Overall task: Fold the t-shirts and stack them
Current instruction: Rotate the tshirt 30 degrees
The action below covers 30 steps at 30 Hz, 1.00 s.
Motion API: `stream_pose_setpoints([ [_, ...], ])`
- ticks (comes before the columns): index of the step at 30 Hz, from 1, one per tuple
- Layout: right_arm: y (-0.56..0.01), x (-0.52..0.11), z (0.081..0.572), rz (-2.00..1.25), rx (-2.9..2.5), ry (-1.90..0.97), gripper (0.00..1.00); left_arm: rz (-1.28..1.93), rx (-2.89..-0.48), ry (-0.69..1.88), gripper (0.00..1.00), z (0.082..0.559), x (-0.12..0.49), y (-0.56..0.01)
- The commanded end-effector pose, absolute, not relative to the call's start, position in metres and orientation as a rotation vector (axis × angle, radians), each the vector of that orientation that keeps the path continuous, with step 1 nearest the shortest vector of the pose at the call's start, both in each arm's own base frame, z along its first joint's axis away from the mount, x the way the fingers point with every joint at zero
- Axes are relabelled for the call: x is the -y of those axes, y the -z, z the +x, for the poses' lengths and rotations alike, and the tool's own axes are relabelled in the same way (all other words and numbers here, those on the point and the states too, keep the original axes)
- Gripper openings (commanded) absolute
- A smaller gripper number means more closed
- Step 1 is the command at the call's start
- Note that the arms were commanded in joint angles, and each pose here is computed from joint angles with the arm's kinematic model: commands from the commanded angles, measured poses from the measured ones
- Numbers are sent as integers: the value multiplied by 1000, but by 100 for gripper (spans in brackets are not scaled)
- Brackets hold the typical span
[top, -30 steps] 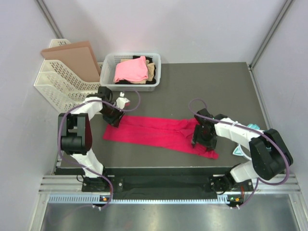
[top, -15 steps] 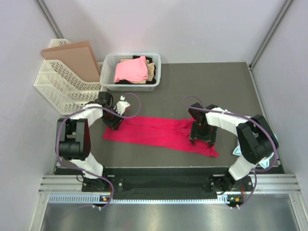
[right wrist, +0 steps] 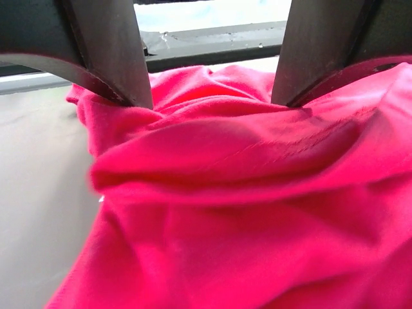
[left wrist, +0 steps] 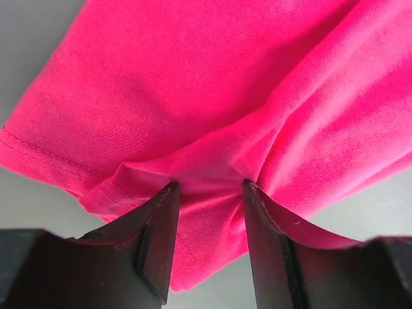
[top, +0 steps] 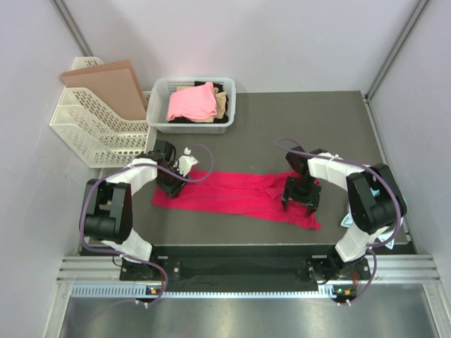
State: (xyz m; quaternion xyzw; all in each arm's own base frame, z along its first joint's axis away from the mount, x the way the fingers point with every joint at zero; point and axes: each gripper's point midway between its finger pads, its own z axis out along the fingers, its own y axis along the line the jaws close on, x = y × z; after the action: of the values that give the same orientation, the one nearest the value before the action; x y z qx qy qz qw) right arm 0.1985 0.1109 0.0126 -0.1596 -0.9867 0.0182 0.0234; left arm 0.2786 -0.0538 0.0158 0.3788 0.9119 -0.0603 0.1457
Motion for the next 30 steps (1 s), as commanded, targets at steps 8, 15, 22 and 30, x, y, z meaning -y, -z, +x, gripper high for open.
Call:
stream_pose_setpoints([
  [8,-7,-26,294,-700,3199,-421,71,1136,-2824,415,50,215,81,-9],
  [15,-16,-27,339,-686,3223,-456,70,1173,-2821,488,50,228,117,-13],
  [22,-14,6,368,-720,3177,-616,67,1105,-2831,534,48,245,142,-8],
  [30,-32,8,393,-791,3224,-528,66,1050,-2751,481,48,281,152,-35],
])
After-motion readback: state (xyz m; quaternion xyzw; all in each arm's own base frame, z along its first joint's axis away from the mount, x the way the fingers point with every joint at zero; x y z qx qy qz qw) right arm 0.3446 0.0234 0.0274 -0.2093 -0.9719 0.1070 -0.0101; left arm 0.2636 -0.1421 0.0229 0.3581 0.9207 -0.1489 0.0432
